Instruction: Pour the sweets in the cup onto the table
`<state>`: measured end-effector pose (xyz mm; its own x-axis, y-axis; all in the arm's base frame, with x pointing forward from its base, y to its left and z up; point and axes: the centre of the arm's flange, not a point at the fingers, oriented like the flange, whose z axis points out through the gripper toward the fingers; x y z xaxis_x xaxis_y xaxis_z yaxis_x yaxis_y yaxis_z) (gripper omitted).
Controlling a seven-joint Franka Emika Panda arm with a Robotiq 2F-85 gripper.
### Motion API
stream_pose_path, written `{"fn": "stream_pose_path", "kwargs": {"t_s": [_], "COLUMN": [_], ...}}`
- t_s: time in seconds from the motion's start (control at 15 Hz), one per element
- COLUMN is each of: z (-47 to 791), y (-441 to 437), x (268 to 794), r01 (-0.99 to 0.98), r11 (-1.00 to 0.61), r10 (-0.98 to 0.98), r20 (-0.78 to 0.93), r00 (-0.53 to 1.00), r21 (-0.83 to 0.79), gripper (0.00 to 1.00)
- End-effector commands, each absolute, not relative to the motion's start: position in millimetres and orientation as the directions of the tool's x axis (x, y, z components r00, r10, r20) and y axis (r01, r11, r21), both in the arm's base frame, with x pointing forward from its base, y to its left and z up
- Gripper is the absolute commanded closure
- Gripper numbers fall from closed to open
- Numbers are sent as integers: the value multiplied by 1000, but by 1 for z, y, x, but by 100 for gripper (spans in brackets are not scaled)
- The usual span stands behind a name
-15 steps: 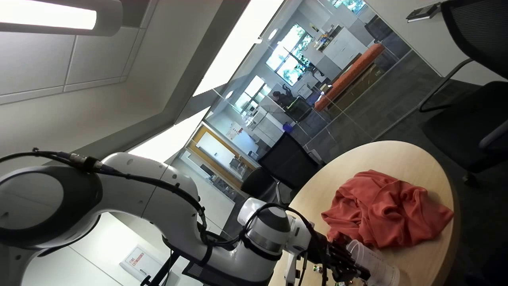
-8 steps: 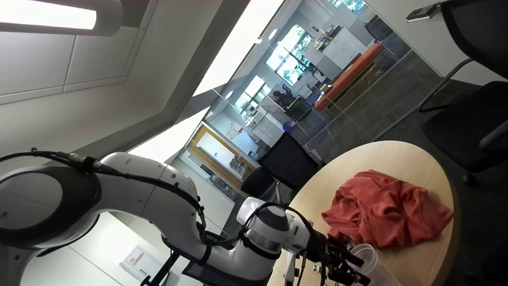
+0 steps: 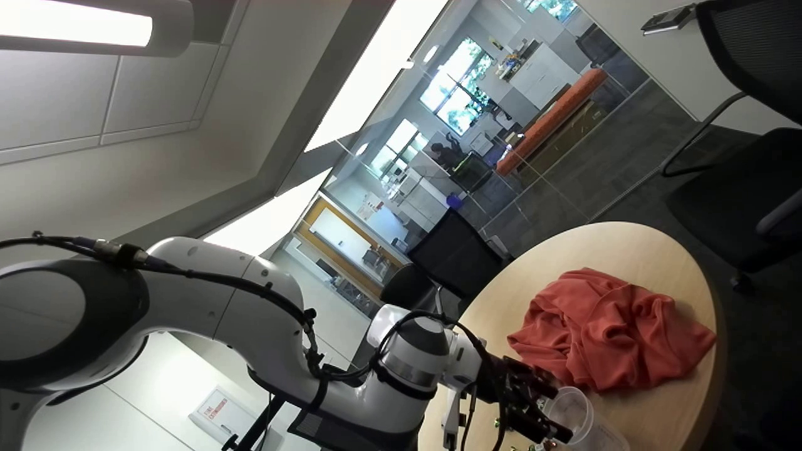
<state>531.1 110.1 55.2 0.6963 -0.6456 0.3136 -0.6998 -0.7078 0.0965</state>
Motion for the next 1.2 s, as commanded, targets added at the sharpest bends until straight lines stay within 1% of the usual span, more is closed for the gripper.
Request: {"fn": "stream_pose_path", "kwargs": {"t_s": [0.0,0.93,1.0,1.13], "z": [88,155,136,142], "y": [114,122,124,124], "x": [521,482,498,494], "r01": [-677,-540,-565,-558], "r11": [-730,-839,-821,-826], "r10": [-622,-483,-505,-498], "r20": [315,364,358,363], "r00": [717,796,785,788], "r21": [100,66,82,80], "gripper": [0,0,0,0]}}
